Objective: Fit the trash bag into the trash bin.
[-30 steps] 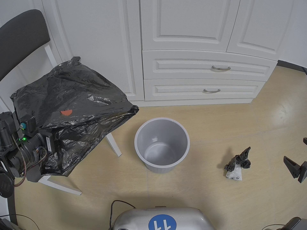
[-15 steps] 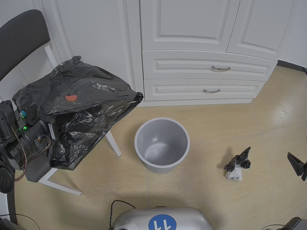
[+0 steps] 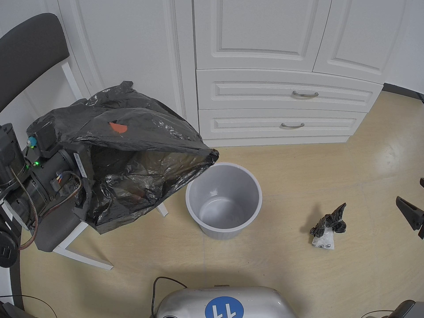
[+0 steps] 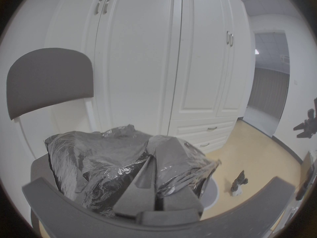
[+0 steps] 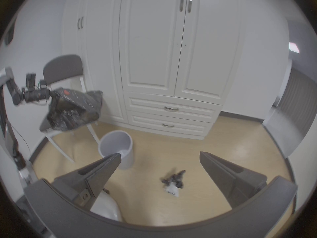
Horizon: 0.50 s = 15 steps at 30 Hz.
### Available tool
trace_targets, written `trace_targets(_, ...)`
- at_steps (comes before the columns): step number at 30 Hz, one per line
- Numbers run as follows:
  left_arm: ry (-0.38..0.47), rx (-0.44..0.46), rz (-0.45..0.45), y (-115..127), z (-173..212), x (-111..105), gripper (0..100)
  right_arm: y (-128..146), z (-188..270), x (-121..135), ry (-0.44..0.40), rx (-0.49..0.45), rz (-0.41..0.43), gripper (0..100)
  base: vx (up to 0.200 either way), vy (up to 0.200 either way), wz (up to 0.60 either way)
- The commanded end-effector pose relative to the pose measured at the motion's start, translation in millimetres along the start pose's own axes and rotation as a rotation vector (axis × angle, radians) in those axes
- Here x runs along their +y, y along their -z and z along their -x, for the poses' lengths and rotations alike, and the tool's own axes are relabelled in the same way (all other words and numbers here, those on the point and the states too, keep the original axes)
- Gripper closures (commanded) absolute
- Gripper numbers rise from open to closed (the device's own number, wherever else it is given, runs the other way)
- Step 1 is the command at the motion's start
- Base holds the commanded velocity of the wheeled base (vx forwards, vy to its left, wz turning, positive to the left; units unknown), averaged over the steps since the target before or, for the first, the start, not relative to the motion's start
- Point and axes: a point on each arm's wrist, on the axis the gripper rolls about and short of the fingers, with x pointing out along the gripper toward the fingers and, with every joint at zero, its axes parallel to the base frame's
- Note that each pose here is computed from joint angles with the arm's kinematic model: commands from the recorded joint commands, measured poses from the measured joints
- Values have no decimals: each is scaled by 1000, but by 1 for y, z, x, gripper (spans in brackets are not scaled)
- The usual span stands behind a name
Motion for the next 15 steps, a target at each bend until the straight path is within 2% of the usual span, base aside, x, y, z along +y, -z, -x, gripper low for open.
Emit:
trace_targets(1, 108, -108, 44, -31, -6, -25, 100, -21, -19, 16, -186, -22, -126, 0, 0, 0, 0)
trace_targets(2, 147, -134, 57, -40, -8, -36, 100, -25, -24, 25, -270, -39, -152, 0, 0, 0, 0)
trace_targets(4, 164, -146, 66, -44, -10, -44, 100, -27, -28, 33, -318, -42, -149, 0, 0, 0, 0)
trace_targets(5, 164, -148, 67, -44, -10, -45, 100, -27, -29, 34, -326, -41, -149, 0, 0, 0, 0)
trace_targets(7, 135, -158, 82, -45, -13, -53, 100, -27, -35, 47, -411, -23, -141, 0, 0, 0, 0)
trace_targets(10, 111, -177, 100, -50, -15, -60, 100, -28, -39, 66, -527, 2, -183, 0, 0, 0, 0)
trace_targets(13, 114, -186, 113, -50, -14, -63, 100, -29, -44, 85, -595, 23, -232, 0, 0, 0, 0)
trace_targets(15, 114, -189, 114, -51, -14, -63, 100, -29, -47, 93, -599, 35, -246, 0, 0, 0, 0)
